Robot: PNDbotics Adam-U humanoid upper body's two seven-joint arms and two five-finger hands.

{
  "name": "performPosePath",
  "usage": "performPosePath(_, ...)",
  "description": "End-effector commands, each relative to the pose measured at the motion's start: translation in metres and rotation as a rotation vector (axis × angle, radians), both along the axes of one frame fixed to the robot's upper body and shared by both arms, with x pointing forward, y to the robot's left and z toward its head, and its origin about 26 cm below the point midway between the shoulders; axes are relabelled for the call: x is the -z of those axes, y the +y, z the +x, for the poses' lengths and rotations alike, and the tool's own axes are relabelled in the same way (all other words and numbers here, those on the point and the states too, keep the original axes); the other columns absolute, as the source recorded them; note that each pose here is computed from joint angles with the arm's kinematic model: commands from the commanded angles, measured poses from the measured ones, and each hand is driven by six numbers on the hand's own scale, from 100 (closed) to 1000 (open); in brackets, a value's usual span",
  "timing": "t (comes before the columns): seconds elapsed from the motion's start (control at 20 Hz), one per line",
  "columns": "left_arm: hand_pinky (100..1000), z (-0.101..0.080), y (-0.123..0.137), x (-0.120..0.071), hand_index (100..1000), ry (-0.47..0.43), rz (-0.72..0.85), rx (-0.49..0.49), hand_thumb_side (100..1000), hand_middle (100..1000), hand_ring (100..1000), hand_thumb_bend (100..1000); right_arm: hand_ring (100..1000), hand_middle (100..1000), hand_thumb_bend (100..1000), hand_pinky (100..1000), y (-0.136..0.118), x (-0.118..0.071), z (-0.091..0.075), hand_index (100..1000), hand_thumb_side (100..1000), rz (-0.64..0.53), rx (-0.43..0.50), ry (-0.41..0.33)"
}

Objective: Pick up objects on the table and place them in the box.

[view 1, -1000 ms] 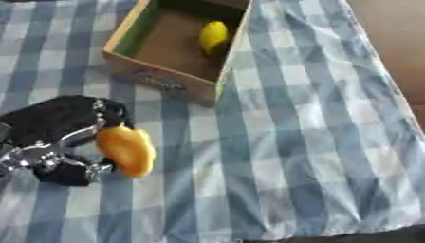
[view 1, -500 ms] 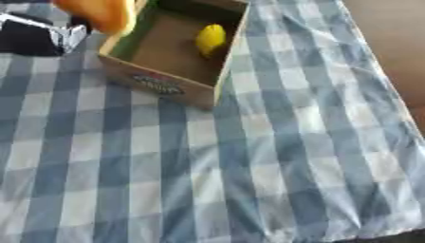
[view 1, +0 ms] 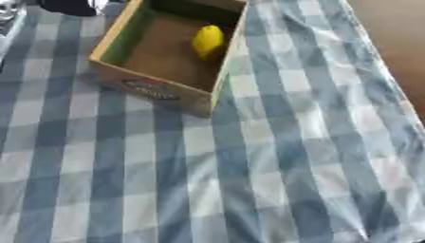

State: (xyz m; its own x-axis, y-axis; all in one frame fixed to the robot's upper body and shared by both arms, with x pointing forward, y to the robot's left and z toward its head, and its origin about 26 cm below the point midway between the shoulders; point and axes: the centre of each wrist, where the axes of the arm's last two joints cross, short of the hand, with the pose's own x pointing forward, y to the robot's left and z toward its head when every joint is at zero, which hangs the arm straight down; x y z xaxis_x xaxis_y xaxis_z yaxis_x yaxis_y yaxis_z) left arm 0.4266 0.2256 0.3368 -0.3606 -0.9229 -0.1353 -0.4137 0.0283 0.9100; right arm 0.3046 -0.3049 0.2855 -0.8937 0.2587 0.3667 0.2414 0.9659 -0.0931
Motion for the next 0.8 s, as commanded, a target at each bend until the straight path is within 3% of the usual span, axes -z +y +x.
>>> performPosePath(0.05,764,0.012,0.006,-0.004,754,-0.048,-0.007,-0.036,100,674,714,156,860,699,100,736,0.003,-0.012,-0.005,721,643,-0.023,-0.022,-0.038)
performPosePath(0.4,781,0.037,0.011,0.013,819,-0.053,-0.01,-0.157,113,703,743,320,861,699,100,736,0.011,-0.016,-0.003,720,644,-0.022,-0.072,-0.045)
performPosePath(0.55,836,0.042,0.012,0.019,913,-0.051,-0.003,-0.192,250,781,826,454,862,698,100,735,0.011,-0.014,-0.003,719,633,-0.024,-0.074,-0.035)
performPosePath(0.65,871,0.04,0.01,0.018,954,-0.081,0.009,-0.188,399,810,864,634,862,698,100,735,0.011,-0.013,-0.003,719,646,-0.024,-0.074,-0.028)
performPosePath(0.8,896,0.036,0.006,0.012,984,-0.153,0.027,-0.158,446,862,910,714,863,698,100,735,0.011,-0.012,-0.002,719,647,-0.024,-0.078,-0.022)
